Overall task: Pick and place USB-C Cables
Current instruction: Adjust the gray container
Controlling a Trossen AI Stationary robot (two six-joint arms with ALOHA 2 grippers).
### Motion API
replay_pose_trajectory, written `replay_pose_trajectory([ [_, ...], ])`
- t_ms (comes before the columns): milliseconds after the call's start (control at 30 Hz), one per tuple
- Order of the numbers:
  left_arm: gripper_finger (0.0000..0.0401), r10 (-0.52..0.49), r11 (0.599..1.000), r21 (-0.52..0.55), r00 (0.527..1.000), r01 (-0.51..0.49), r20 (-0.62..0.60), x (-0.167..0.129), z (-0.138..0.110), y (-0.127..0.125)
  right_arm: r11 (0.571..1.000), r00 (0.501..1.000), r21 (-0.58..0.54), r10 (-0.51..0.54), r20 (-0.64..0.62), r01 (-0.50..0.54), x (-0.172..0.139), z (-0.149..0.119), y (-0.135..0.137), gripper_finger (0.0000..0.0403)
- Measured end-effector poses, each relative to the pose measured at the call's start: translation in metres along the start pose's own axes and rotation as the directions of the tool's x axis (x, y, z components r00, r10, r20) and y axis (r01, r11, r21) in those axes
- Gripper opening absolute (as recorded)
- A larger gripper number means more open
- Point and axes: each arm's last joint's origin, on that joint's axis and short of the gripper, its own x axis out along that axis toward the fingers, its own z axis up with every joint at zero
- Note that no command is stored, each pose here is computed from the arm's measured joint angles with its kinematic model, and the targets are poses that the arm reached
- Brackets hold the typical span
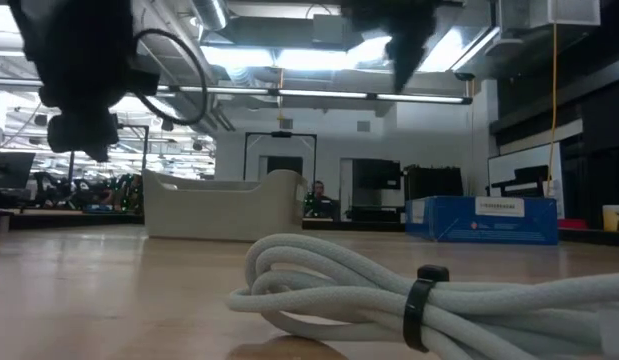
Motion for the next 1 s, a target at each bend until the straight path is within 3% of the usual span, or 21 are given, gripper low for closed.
replay_pose_trajectory([
  [167,0.0119,-0.051,0.996,0.066,0.997,0.055,-0.061,0.007,0.013,0.019,0.977,0.983,0.124,-0.180,0.043,0.174,-0.036,-0.035,-0.001,0.0129],
  [267,0.0119,-0.176,0.982,0.062,0.983,0.179,-0.054,0.008,0.023,0.034,0.961,0.973,0.193,-0.216,0.078,0.198,-0.051,-0.058,-0.001,0.0129],
  [433,0.0119,-0.417,0.889,0.190,0.908,0.416,-0.037,0.015,0.042,0.051,0.946,0.964,0.259,-0.232,0.130,0.193,-0.064,-0.098,-0.001,0.0129],
  [700,0.0119,-0.468,0.797,0.314,0.856,0.516,-0.218,0.055,0.060,0.065,0.916,0.969,0.369,-0.214,0.127,0.154,-0.051,-0.158,-0.002,0.0129],
  [1000,0.0119,-0.573,0.701,0.354,0.785,0.619,-0.237,0.085,0.081,0.045,0.860,0.972,0.492,-0.211,0.101,0.135,-0.025,-0.202,-0.006,0.0129],
])
